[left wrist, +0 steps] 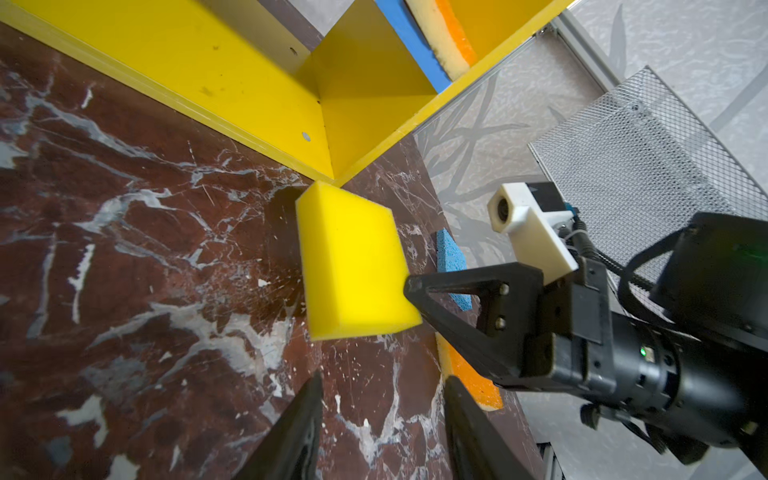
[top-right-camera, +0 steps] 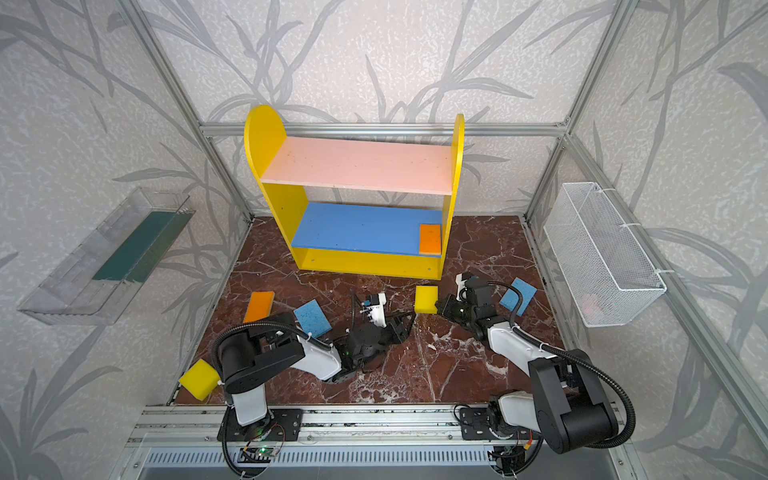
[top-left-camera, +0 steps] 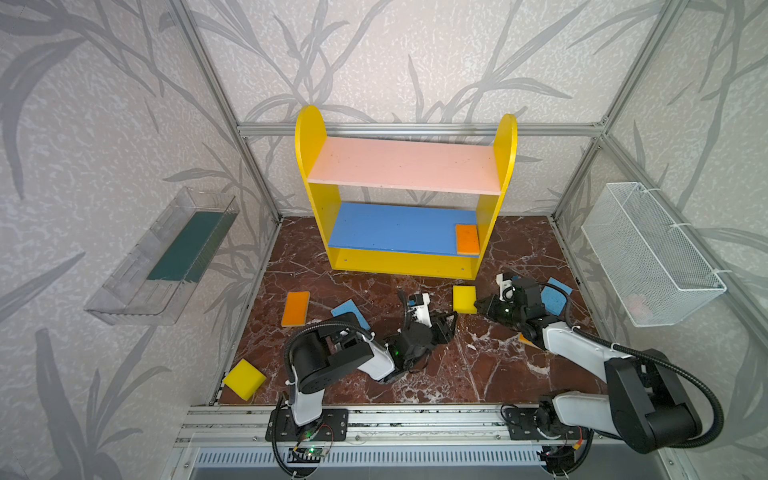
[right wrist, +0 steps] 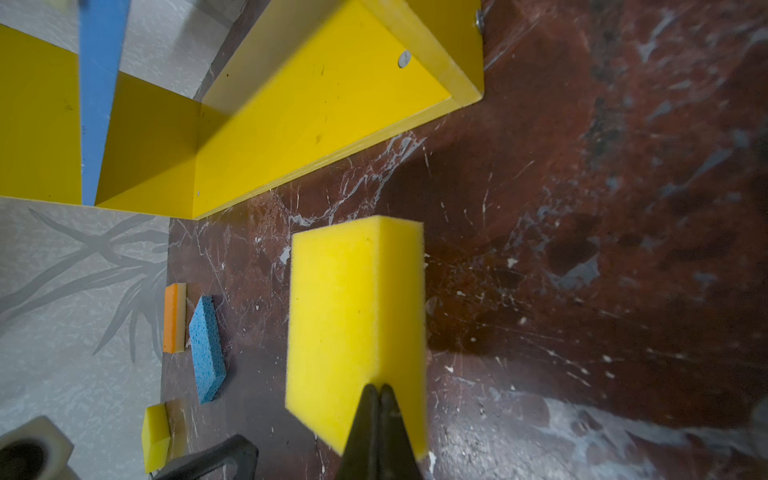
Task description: Place and organize the cleaning sponges onto the shelf
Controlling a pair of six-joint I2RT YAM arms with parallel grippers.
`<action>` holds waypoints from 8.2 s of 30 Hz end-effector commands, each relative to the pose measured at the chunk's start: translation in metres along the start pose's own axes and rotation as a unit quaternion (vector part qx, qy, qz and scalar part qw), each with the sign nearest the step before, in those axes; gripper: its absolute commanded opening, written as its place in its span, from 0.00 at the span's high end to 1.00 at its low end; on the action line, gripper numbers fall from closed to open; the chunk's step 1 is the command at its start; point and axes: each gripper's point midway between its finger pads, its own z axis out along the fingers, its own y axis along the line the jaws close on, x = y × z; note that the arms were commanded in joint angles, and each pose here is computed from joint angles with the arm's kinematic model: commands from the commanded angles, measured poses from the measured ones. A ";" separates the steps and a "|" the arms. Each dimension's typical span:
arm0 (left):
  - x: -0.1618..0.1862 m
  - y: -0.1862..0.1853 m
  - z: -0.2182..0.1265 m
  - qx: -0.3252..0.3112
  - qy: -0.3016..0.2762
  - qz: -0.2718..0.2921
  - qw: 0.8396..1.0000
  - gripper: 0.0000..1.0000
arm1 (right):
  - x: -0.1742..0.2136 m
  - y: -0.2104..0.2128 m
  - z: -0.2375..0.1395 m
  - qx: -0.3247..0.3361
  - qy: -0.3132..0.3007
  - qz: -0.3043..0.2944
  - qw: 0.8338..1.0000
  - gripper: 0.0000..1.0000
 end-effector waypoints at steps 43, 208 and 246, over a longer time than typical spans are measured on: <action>-0.023 -0.003 0.025 0.044 -0.057 -0.085 0.994 0.62 | 0.002 0.051 -0.023 -0.113 -0.011 -0.013 0.993 1.00; -0.015 0.080 0.134 -0.078 -0.062 -0.176 0.979 0.05 | -0.028 0.022 -0.041 -0.080 -0.050 0.013 0.995 1.00; -0.023 0.093 0.149 -0.091 0.005 -0.207 0.974 0.04 | -0.062 0.010 0.106 -0.196 -0.001 0.137 0.971 1.00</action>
